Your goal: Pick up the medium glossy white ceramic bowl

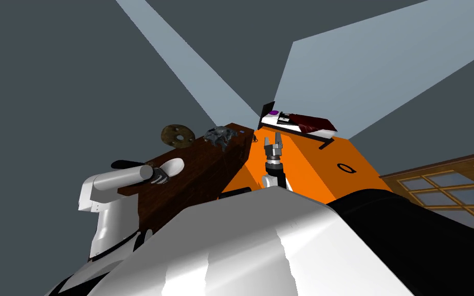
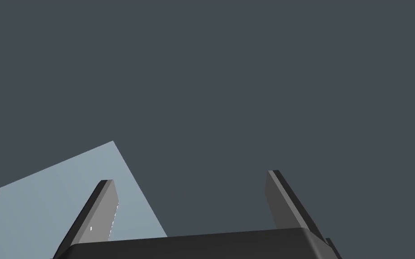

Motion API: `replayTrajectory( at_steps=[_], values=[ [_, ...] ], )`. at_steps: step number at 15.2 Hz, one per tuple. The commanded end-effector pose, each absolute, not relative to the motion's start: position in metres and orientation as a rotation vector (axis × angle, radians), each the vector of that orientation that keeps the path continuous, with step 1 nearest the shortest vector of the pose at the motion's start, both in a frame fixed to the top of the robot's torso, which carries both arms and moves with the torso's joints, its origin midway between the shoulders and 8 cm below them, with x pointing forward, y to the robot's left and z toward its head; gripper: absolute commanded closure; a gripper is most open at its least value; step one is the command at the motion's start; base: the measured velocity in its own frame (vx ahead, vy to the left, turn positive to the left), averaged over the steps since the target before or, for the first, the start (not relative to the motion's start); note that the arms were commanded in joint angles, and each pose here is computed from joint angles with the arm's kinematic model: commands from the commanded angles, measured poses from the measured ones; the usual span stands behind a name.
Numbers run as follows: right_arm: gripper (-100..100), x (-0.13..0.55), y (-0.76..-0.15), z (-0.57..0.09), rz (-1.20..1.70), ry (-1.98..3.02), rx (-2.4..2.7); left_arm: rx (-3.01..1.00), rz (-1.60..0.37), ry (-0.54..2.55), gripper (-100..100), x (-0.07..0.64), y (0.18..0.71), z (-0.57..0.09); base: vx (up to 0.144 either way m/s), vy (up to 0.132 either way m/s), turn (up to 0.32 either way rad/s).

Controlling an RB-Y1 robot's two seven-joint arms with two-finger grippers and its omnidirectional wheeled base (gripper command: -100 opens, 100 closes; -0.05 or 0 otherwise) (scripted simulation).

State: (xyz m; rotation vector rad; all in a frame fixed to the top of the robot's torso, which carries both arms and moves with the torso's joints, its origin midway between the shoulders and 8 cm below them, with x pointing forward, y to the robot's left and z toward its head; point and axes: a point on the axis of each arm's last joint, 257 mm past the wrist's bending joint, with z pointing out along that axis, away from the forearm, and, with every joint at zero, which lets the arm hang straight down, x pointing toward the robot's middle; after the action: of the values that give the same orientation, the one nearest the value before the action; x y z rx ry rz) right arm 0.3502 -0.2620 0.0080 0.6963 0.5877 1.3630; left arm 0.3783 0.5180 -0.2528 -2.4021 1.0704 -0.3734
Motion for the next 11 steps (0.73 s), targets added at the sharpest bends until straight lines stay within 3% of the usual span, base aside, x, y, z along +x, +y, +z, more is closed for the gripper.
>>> replayTrajectory(
  at_steps=[1, 11],
  values=[
    [0, 0.350, -0.262, 0.008, 1.363, 0.588, 0.696, -2.452, -0.330, 1.061, -100, 0.370, 0.520, -0.257, 0.054, -0.039, -0.092],
    [0, 0.350, -0.262, 0.008, 1.363, 0.588, 0.696, -2.636, -0.178, 1.009, -100, 0.336, 0.524, -0.269, 0.045, -0.029, -0.059]
  ],
)
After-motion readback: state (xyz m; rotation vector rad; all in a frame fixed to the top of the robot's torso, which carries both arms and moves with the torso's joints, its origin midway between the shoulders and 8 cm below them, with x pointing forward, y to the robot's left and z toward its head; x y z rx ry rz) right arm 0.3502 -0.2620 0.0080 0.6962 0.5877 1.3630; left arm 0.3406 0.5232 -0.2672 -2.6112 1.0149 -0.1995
